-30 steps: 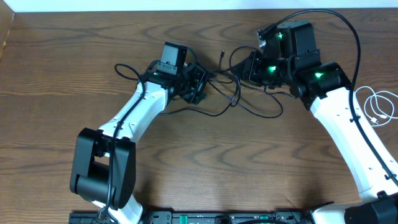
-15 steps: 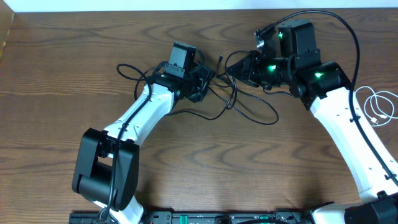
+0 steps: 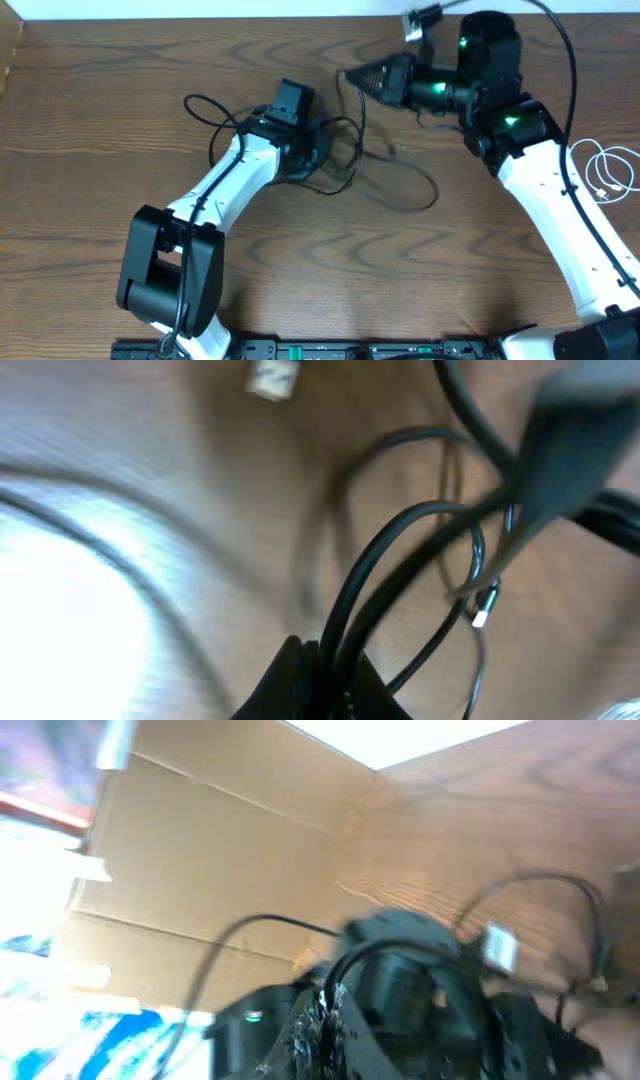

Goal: Untangle cables

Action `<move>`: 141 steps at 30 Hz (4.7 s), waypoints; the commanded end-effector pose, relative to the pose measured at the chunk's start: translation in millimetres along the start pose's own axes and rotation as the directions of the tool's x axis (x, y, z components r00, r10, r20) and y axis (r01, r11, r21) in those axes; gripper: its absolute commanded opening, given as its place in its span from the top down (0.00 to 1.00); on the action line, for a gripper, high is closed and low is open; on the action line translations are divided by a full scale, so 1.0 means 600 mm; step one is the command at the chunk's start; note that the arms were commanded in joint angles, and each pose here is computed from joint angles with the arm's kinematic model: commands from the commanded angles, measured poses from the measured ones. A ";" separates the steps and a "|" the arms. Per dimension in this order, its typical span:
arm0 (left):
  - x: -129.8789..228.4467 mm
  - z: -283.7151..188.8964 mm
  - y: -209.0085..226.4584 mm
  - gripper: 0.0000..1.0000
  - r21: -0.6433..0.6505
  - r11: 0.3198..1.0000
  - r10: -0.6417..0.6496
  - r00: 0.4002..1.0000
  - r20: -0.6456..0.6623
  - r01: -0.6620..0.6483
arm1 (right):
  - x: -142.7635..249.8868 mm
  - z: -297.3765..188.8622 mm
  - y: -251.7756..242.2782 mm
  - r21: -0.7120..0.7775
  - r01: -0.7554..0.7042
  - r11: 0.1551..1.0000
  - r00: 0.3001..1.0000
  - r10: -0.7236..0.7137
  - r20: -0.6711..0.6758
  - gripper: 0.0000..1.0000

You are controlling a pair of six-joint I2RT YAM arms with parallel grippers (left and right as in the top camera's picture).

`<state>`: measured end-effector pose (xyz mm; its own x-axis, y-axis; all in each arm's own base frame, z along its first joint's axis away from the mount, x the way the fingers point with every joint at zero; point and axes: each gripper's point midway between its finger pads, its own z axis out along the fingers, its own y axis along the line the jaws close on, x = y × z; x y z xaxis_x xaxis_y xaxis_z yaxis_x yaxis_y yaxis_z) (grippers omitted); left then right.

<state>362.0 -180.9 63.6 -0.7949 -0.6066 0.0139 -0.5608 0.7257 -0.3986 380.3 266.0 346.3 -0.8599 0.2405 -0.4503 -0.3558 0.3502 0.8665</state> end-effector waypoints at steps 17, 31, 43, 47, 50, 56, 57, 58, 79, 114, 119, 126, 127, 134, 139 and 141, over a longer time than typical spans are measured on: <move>-0.075 -0.102 0.043 0.93 0.173 0.935 0.316 0.949 -0.017 -0.309 | -0.072 -0.204 -0.233 0.439 -0.056 0.897 0.990 -0.005 0.138 0.90; 0.001 -0.364 -0.083 0.92 0.490 0.638 0.480 0.805 0.350 -0.594 | 0.063 -0.091 -0.292 0.471 0.501 0.726 0.852 -0.319 -0.415 0.30; 0.042 -0.414 -0.092 0.93 0.555 0.546 0.506 0.775 0.380 -0.628 | 0.127 0.029 -0.347 0.272 0.707 0.652 0.657 -0.466 -0.593 0.16; 0.042 -0.413 -0.092 0.93 0.554 0.547 0.506 0.776 0.378 -0.627 | 0.124 0.047 -0.347 0.179 0.804 0.567 0.543 -0.576 -0.611 0.13; 0.043 -0.413 -0.092 0.92 0.555 0.548 0.505 0.776 0.377 -0.626 | 0.122 0.048 -0.347 0.145 0.834 0.532 0.496 -0.610 -0.618 0.10; 0.044 -0.411 -0.089 0.92 0.555 0.554 0.506 0.780 0.368 -0.621 | 0.121 0.049 -0.347 0.086 0.879 0.470 0.414 -0.660 -0.627 0.09; 0.044 -0.411 -0.089 0.93 0.555 0.554 0.506 0.780 0.368 -0.621 | 0.121 0.050 -0.349 0.087 0.878 0.470 0.415 -0.660 -0.626 0.09; 0.044 -0.411 -0.089 0.92 0.555 0.554 0.506 0.780 0.368 -0.621 | 0.122 0.052 -0.351 0.085 0.878 0.471 0.415 -0.660 -0.627 0.09; -0.026 -0.378 -0.037 0.92 0.323 0.754 0.425 0.800 0.423 -0.572 | 0.034 -0.014 -0.420 0.565 0.688 0.455 0.725 -0.417 -0.548 0.99; -0.266 -0.484 0.277 0.92 0.039 0.993 -0.107 0.699 0.707 0.112 | -0.082 -0.434 -0.470 0.980 0.045 0.191 0.989 -0.147 -0.017 0.99; -0.272 -0.495 0.309 0.92 0.063 0.981 -0.173 0.677 0.715 0.184 | -0.079 -0.436 -0.471 0.982 0.038 0.184 0.990 -0.141 -0.012 0.99; -0.269 -0.492 0.308 0.93 0.072 0.980 -0.182 0.684 0.707 0.186 | -0.078 -0.418 -0.467 0.968 0.028 0.248 0.991 -0.133 0.005 0.99; -0.268 -0.490 0.303 0.92 0.084 0.981 -0.183 0.692 0.699 0.175 | -0.076 -0.400 -0.462 0.951 0.038 0.306 0.992 -0.130 0.002 0.99; -0.267 -0.472 0.285 0.92 0.112 0.984 -0.179 0.730 0.659 0.141 | -0.057 -0.278 -0.391 0.698 0.207 0.685 0.977 -0.187 -0.106 0.99; -0.259 -0.428 0.245 0.92 0.123 0.990 -0.133 0.799 0.586 0.075 | -0.030 -0.222 -0.364 0.640 0.264 0.722 0.965 -0.197 -0.175 0.85; -0.253 -0.403 0.224 0.92 0.095 0.995 -0.069 0.829 0.556 0.019 | -0.011 -0.189 -0.349 0.608 0.315 0.729 0.948 -0.217 -0.232 0.70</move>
<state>340.2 108.1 235.9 -0.4168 -0.7705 -0.4823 -0.6017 0.6316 -0.4889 426.3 54.0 185.0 -0.8354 0.0218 -0.5492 -0.2024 0.9167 0.3444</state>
